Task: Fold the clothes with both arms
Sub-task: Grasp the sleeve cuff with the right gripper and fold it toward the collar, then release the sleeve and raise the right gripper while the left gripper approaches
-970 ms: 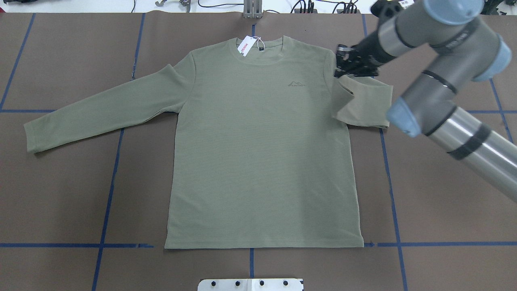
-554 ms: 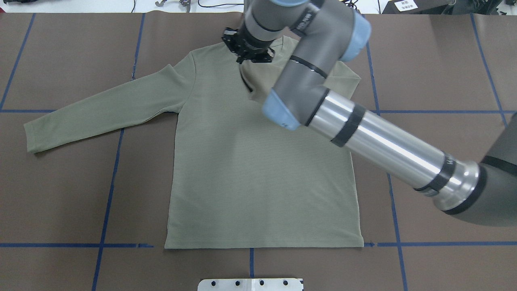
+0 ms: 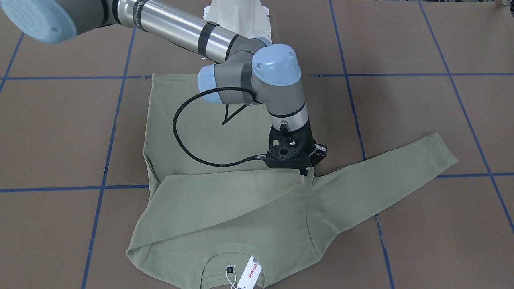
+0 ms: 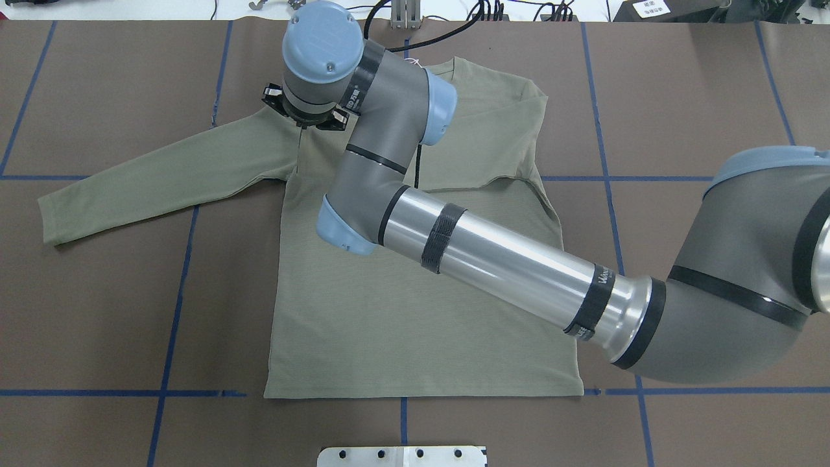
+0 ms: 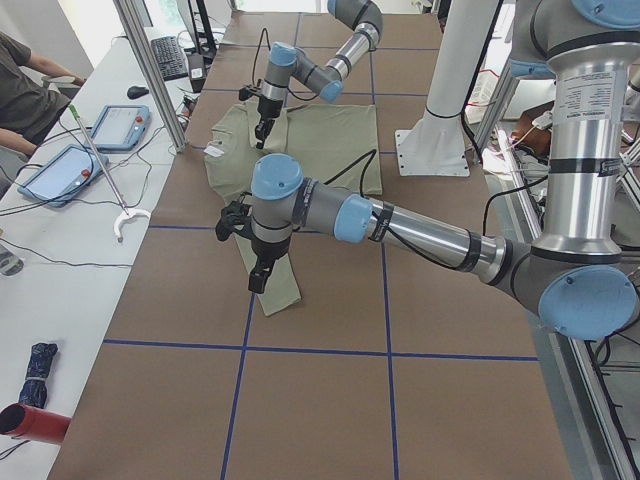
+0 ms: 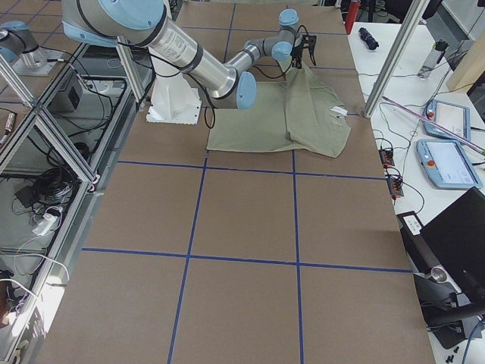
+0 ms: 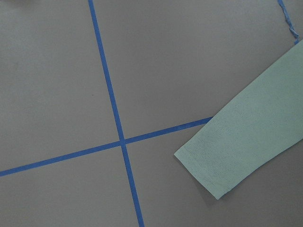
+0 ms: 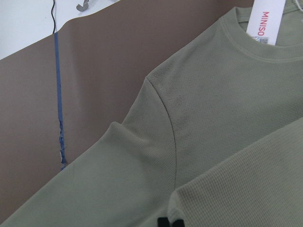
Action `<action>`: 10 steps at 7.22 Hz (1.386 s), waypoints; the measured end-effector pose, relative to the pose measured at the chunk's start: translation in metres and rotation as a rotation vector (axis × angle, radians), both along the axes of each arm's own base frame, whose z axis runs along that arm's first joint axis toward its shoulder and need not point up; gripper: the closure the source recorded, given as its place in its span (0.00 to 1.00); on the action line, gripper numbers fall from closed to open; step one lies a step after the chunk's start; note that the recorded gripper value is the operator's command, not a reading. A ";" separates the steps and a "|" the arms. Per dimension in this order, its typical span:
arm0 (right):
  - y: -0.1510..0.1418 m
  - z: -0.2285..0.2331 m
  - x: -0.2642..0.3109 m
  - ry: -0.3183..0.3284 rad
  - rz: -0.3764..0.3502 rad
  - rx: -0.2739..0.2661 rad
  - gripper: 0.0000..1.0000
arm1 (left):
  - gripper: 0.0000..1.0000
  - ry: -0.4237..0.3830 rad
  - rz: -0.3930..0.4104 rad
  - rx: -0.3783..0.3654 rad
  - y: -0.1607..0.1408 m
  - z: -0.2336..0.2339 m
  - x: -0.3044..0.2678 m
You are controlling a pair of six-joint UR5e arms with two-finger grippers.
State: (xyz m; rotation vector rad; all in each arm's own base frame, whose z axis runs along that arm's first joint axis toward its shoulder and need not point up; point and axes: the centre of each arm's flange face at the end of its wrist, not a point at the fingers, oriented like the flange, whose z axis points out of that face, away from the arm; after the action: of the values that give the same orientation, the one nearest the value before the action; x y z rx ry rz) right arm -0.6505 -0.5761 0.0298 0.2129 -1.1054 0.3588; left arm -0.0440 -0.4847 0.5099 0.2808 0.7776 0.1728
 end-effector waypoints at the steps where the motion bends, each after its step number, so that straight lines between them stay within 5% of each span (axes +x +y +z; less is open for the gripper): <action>1: 0.007 -0.006 -0.014 0.006 0.012 0.014 0.02 | 0.00 0.033 0.015 0.005 0.000 -0.002 0.005; 5: 0.000 0.021 0.021 -0.023 0.067 -0.024 0.02 | 0.00 0.100 0.027 -0.096 -0.022 0.033 0.087; 8: -0.015 0.130 0.174 -0.027 0.032 -0.144 0.01 | 0.06 0.125 0.000 -0.212 -0.064 0.120 0.160; 10: -0.006 0.218 0.283 -0.002 0.036 -0.182 0.01 | 0.15 0.125 0.002 -0.225 -0.077 0.158 0.177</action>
State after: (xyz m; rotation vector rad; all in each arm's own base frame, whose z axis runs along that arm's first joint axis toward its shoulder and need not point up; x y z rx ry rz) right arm -0.3674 -0.5816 0.2482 0.0717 -1.0650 0.4897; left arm 0.1330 -0.5612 0.6675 0.0782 0.9131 0.0693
